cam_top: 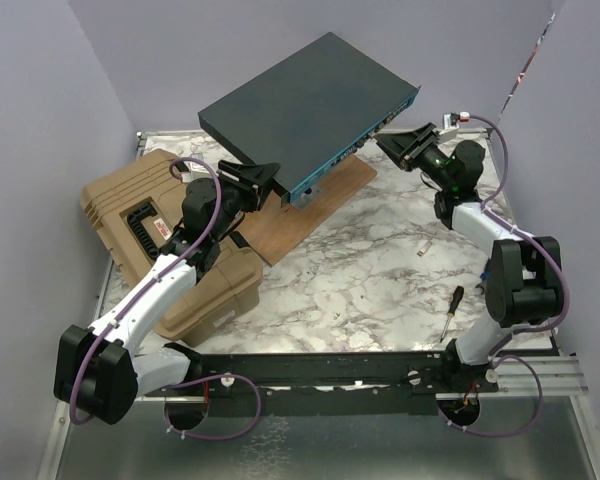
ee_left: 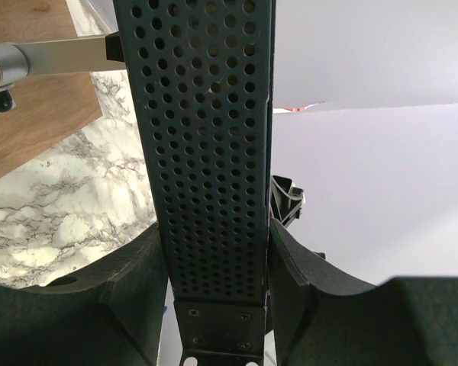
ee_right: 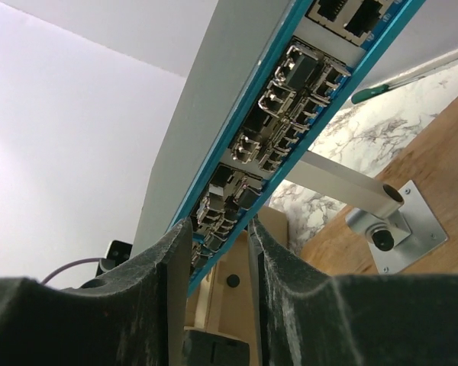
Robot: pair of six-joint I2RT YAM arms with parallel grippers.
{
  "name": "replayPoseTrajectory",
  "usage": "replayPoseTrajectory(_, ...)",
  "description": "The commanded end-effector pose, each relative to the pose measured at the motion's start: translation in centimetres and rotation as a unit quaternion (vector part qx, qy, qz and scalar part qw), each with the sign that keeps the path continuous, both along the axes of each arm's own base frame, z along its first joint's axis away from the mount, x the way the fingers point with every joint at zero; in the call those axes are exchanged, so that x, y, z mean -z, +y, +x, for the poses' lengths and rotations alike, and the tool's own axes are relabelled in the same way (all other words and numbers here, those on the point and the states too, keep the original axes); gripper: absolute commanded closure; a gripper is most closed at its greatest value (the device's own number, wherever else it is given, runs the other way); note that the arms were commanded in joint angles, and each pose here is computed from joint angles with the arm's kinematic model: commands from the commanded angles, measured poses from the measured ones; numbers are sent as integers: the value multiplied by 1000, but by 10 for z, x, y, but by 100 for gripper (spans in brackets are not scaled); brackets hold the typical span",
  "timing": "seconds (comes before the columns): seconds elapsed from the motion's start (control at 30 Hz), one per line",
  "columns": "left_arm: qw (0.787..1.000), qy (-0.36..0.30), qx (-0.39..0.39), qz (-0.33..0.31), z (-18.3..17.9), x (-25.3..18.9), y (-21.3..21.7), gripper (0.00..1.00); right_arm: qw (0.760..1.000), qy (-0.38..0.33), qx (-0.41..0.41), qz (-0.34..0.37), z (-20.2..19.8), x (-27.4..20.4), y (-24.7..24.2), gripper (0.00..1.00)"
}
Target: Insert the plug into the switch port
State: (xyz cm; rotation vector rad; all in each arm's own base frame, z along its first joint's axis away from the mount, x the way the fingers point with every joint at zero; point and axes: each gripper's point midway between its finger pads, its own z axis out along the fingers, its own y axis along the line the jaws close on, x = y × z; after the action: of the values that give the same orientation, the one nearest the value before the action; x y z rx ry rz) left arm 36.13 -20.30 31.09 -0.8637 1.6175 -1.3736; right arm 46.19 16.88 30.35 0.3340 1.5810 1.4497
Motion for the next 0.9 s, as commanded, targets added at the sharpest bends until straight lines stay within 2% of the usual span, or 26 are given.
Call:
replayPoseTrajectory(0.0, 999, 18, -20, 39, -11, 15, 17, 100, 1000, -10, -8, 14, 3, -3, 7, 62)
replayPoseTrajectory(0.63, 999, 16, -20, 38, -11, 15, 18, 100, 998, -25, -26, 51, 12, -8, 16, 69)
replayPoseTrajectory(0.77, 999, 17, -20, 38, -12, 15, 18, 100, 998, -27, -27, 56, 13, -9, 17, 75)
replayPoseTrajectory(0.83, 999, 16, -20, 37, -12, 15, 18, 100, 998, -31, -28, 48, 14, -10, 18, 84)
replayPoseTrajectory(0.87, 999, 17, -20, 38, -12, 15, 18, 100, 998, -32, -30, 47, 14, -12, 18, 85)
